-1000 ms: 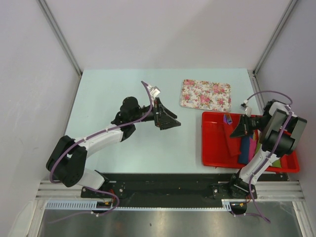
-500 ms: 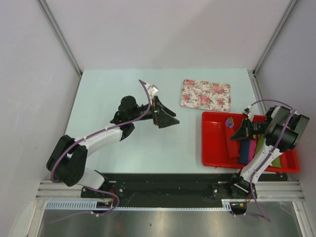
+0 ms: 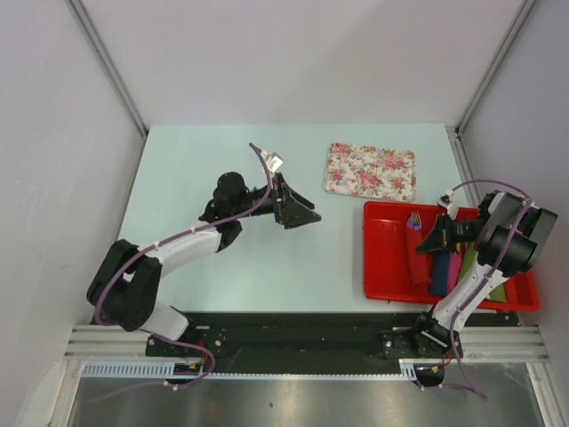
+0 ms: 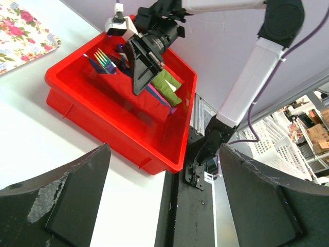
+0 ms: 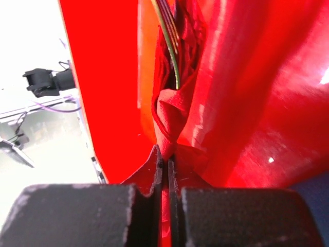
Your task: Place the utensils on the paper napkin and roll it up
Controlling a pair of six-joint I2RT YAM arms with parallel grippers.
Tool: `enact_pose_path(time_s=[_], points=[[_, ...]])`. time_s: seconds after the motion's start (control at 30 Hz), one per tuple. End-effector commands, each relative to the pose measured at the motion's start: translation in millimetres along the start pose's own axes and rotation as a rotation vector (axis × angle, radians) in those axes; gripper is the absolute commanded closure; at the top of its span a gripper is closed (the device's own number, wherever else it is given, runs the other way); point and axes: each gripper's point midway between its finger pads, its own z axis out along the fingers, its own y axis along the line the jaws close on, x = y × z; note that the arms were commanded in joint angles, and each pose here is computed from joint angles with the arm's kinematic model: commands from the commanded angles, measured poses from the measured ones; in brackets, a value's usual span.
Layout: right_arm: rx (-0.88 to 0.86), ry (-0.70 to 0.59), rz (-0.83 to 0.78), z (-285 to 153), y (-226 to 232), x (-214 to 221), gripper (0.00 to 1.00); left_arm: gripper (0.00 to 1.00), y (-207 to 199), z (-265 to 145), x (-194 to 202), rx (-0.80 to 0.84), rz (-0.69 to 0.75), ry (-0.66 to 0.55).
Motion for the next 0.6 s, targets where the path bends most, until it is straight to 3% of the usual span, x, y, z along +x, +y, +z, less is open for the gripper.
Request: enact_pose_path(time_s=[0.0,0.2,0.37,0.57], points=[[0.109,0.119,0.198,-4.3,-15.2,28.1,1.00,0.08,-4.8,-0.6,-14.1,0.031,0.044,-0.021],[0.106,0.134,0.096,-7.6,-7.9,31.9,1.00,0.08,-4.9,-1.9,-14.3,0.033,0.051,-0.023],[0.162,0.196,0.172,1.4,-25.9,41.2,1.00,0.08,-3.8,-2.7,-13.2,0.030,0.052,-0.022],[0.237,0.161,0.155,4.8,-38.7,37.0,0.97,0.08,-0.9,-4.6,-13.6,0.012,0.049,-0.027]])
